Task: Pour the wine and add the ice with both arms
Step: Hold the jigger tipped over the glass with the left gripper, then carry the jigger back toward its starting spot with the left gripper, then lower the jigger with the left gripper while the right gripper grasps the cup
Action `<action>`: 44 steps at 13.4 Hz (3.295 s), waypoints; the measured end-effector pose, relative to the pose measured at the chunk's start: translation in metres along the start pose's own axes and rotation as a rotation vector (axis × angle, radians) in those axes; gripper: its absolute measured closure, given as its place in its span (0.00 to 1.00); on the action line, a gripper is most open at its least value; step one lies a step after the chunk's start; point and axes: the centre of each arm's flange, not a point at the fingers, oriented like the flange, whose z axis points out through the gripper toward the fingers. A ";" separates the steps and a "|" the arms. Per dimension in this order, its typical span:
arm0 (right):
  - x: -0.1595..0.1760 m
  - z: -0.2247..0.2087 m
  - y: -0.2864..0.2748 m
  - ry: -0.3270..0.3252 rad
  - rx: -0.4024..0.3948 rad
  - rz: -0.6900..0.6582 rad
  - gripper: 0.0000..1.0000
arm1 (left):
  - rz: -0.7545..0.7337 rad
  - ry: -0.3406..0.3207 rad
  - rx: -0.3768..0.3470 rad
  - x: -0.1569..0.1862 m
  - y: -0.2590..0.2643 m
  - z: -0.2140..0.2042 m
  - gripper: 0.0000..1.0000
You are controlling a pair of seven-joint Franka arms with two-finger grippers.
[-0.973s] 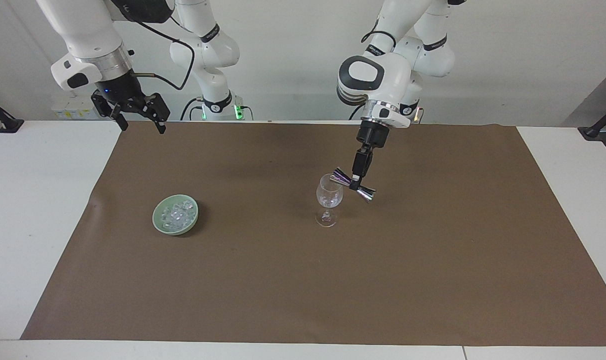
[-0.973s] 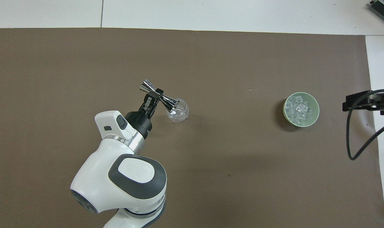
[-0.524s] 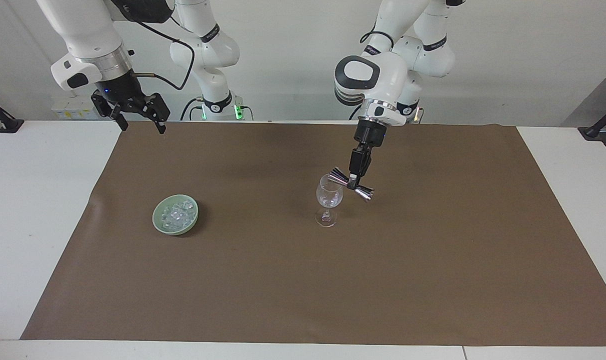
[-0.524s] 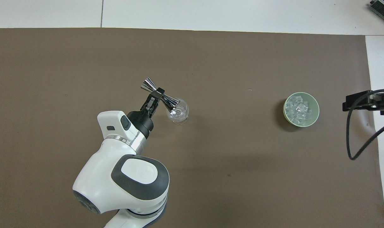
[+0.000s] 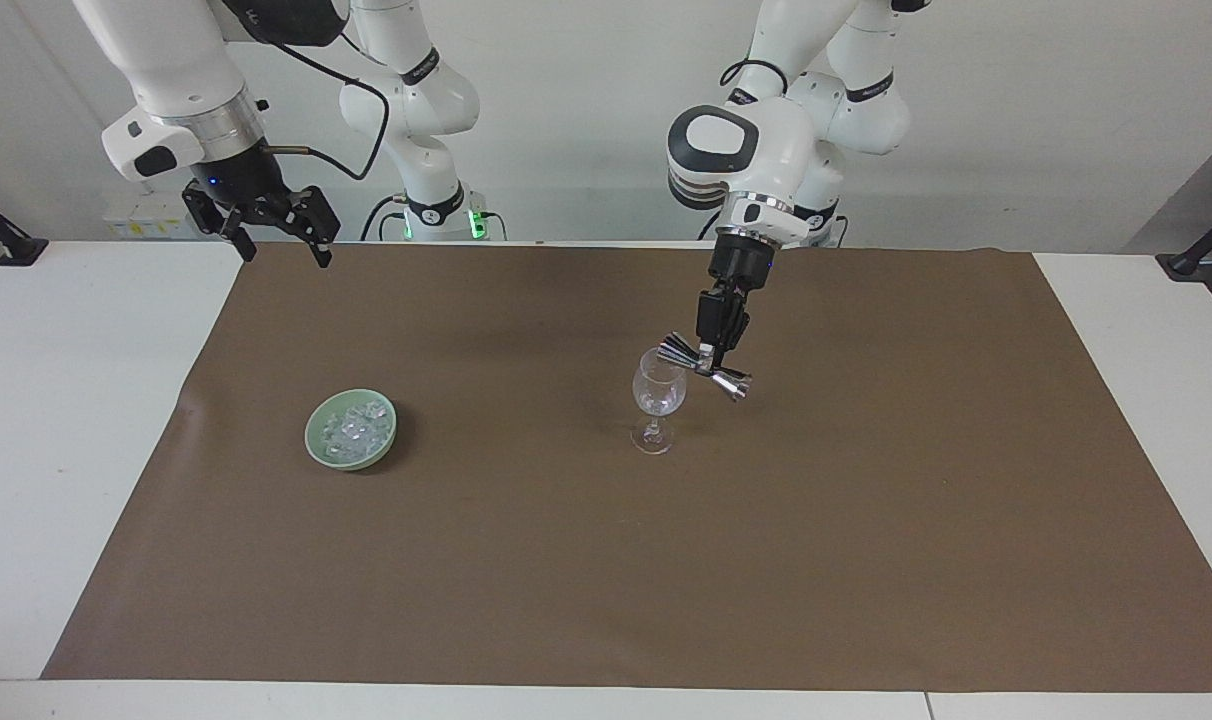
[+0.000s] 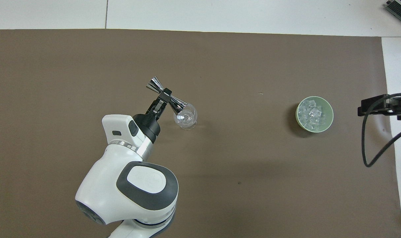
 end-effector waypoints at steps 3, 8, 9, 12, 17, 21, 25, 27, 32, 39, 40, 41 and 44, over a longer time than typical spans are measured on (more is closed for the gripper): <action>0.000 0.000 0.000 0.000 0.000 0.000 0.00 | 0.000 0.001 0.000 -0.001 0.000 0.000 0.80; 0.000 0.000 0.000 0.000 0.000 0.000 0.00 | -0.214 0.004 -0.009 0.045 -0.011 0.000 0.80; 0.000 0.000 0.000 0.000 0.000 0.000 0.00 | -0.278 0.000 -0.027 0.066 -0.015 -0.001 0.80; 0.000 0.000 0.000 0.000 0.000 0.000 0.00 | -0.453 -0.003 -0.055 0.113 -0.044 -0.013 0.80; -0.001 0.002 0.000 -0.004 0.000 0.000 0.00 | -0.720 -0.012 -0.103 0.179 -0.111 -0.051 0.80; -0.004 0.006 0.001 -0.015 0.000 0.001 0.00 | -0.999 -0.026 -0.162 0.231 -0.175 -0.078 0.80; -0.003 0.005 0.002 -0.005 0.001 0.002 0.00 | -1.261 -0.048 -0.217 0.266 -0.231 -0.094 0.80; 0.000 0.010 0.001 0.014 0.002 -0.022 0.00 | -1.361 -0.047 -0.237 0.279 -0.247 -0.100 0.80; 0.009 0.073 -0.001 0.049 0.002 -0.159 0.00 | -1.534 -0.050 -0.218 0.290 -0.275 -0.095 0.80; 0.013 0.147 -0.003 0.048 -0.009 -0.521 0.00 | -1.643 -0.108 -0.179 0.318 -0.330 -0.073 0.80; 0.016 0.157 -0.003 0.045 -0.010 -0.566 0.00 | -1.650 -0.115 -0.179 0.322 -0.335 -0.069 0.80; 0.019 0.167 -0.004 0.042 -0.012 -0.611 0.00 | -1.656 -0.121 -0.179 0.325 -0.340 -0.065 0.80; 0.030 0.194 -0.005 0.058 -0.021 -0.715 0.00 | -1.674 -0.136 -0.187 0.334 -0.353 -0.059 0.80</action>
